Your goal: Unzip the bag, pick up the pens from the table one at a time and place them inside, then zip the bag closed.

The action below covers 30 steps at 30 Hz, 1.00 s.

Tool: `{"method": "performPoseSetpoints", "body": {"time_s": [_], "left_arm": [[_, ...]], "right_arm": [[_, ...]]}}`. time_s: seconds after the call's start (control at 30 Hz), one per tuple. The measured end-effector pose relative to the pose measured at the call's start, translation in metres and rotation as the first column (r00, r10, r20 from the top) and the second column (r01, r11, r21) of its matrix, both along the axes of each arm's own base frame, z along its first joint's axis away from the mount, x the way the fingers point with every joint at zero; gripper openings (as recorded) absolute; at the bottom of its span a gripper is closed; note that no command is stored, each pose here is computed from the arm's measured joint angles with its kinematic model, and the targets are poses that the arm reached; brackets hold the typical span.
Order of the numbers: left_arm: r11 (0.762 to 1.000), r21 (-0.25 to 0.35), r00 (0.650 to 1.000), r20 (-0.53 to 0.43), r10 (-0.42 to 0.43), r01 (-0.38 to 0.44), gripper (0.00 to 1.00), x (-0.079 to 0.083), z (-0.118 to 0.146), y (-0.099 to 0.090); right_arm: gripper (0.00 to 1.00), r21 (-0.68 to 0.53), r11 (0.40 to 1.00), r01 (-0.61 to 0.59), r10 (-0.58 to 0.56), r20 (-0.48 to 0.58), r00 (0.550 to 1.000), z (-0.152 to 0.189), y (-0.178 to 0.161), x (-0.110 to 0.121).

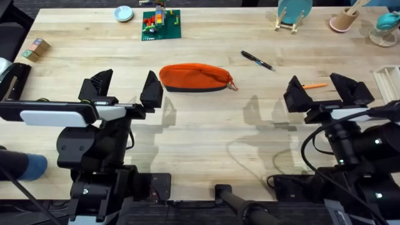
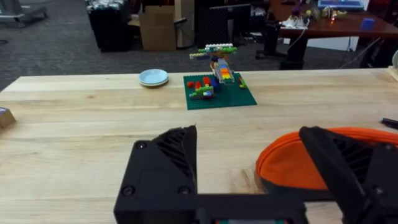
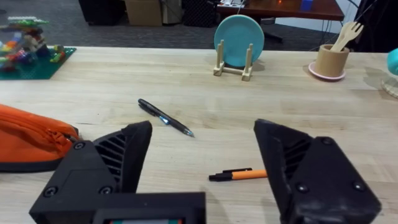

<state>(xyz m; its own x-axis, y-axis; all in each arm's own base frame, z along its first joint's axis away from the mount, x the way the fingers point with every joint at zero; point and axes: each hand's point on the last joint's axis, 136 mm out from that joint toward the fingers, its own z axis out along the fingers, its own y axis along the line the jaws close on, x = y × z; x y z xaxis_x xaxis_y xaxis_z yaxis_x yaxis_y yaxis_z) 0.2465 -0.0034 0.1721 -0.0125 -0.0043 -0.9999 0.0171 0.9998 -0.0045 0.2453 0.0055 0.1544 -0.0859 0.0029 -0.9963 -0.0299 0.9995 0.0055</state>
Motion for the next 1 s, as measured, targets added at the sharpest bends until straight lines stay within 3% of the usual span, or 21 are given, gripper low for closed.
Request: {"method": "performPoseSetpoints", "body": {"time_s": [0.57, 0.77, 1.0], "left_arm": [[1.0, 0.0, 1.0, 0.002, 0.0, 0.0, 0.993, 0.0, 0.001, 0.0], [1.0, 0.001, 0.997, 0.081, 0.007, -0.007, 0.993, -0.001, 0.02, 0.001], [0.999, 0.033, 0.997, 0.072, 0.023, -0.025, 0.992, -0.002, 0.028, 0.004]], "right_arm": [[0.995, 0.0, 1.0, 0.0, 0.0, -0.004, 1.0, -0.001, 0.0, 0.0], [0.996, 0.0, 1.0, 0.0, 0.0, 0.0, 1.0, 0.0, 0.0, 0.0], [0.996, 0.0, 1.0, 0.002, -0.002, 0.022, 1.0, 0.022, 0.0, -0.004]]}}
